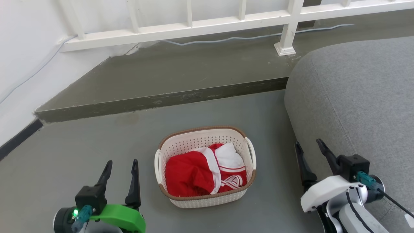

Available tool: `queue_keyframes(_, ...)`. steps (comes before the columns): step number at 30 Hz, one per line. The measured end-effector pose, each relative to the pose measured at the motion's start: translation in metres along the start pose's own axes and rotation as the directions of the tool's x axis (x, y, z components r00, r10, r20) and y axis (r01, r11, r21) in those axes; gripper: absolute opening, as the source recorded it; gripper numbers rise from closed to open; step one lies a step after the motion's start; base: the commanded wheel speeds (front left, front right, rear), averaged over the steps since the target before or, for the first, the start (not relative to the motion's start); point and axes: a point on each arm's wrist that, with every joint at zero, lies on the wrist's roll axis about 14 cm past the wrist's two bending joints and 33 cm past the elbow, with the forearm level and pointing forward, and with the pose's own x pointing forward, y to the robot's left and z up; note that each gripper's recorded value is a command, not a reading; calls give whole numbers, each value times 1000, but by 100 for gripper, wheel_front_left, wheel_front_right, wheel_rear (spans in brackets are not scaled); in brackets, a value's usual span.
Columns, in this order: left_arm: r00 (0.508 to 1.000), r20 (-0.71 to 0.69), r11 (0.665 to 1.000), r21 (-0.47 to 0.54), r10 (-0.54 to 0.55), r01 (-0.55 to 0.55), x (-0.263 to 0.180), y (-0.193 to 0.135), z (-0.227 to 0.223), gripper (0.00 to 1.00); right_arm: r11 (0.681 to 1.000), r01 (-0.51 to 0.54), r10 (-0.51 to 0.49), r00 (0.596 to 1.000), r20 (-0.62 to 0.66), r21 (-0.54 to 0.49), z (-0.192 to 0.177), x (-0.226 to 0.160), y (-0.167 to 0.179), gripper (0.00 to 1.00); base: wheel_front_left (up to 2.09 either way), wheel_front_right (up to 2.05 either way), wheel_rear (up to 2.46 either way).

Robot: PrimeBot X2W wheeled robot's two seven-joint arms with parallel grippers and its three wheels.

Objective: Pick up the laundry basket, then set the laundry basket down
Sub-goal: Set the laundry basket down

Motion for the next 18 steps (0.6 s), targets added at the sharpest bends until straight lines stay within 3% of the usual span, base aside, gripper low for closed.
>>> queue_keyframes(18,1000,5,1000,13,-1,1,-12,-2,0,100,998,55,-55,998,12,-16,1,-13,-16,100,0,0,0)
